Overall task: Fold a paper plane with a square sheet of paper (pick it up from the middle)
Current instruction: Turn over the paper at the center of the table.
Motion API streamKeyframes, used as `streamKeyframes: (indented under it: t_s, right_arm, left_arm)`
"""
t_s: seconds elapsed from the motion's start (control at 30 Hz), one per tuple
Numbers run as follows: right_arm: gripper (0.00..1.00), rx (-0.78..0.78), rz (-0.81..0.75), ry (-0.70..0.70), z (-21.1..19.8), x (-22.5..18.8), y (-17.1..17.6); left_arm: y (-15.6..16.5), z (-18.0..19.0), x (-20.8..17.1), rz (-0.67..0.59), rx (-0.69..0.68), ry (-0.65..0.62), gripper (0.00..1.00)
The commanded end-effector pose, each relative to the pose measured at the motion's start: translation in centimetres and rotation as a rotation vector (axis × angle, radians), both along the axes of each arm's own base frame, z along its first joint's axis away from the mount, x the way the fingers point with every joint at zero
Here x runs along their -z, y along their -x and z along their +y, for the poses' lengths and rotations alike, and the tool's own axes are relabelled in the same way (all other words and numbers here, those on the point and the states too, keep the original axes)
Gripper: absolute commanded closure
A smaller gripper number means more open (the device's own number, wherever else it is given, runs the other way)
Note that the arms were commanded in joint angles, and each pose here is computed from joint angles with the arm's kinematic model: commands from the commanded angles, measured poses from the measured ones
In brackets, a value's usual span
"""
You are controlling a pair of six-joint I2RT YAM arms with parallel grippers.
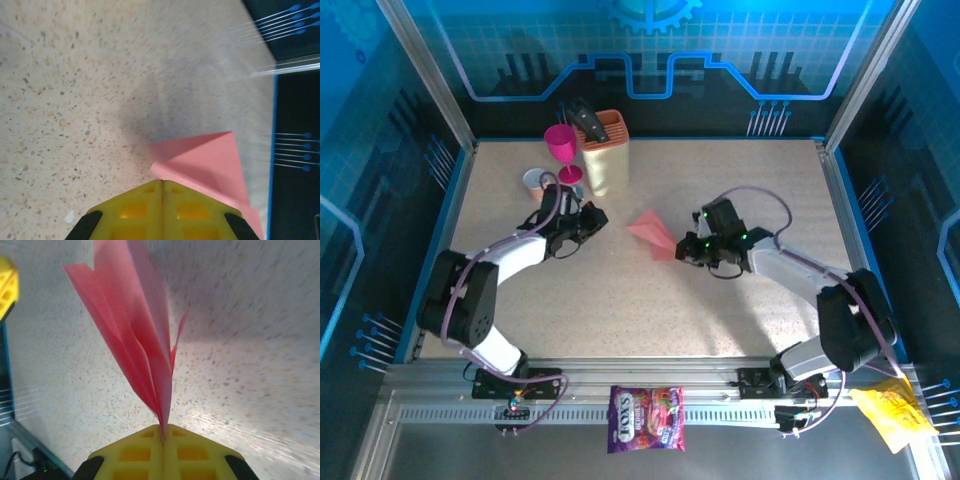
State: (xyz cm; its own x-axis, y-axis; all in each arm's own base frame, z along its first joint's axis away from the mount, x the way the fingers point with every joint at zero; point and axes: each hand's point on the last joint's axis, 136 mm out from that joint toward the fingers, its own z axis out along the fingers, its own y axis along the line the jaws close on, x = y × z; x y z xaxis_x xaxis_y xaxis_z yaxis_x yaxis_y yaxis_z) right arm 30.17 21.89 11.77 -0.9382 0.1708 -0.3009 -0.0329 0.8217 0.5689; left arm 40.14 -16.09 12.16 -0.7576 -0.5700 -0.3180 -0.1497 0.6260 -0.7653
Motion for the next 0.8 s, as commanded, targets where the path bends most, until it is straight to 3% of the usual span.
streamKeyframes:
  t_s: [0.0,0.23,0.4,0.57,0.77]
  right_arm:
    - [1.0,-0.037,0.016,0.398,-6.4,-0.3,2.1]
    - [1.0,-0.04,-0.046,1.008,-12.9,-3.2,2.1]
    - [1.0,-0.142,-0.06,1.32,-12.1,-2.8,2.4]
    - [1.0,-0.263,-0.051,1.481,-8.5,-0.3,3.5]
    - [1.0,-0.387,-0.037,1.485,-2.6,3.7,6.1]
  left_arm:
    - [2.8,0.9,1.1,0.078,-0.012,0.003,0.96]
    - [5.9,2.0,1.2,0.067,-0.033,0.012,0.95]
    - [7.6,2.8,1.4,0.071,-0.045,0.009,0.95]
    - [8.7,3.5,1.1,0.062,-0.06,0.011,0.95]
    - [9.2,3.4,0.8,0.069,-0.049,0.03,0.95]
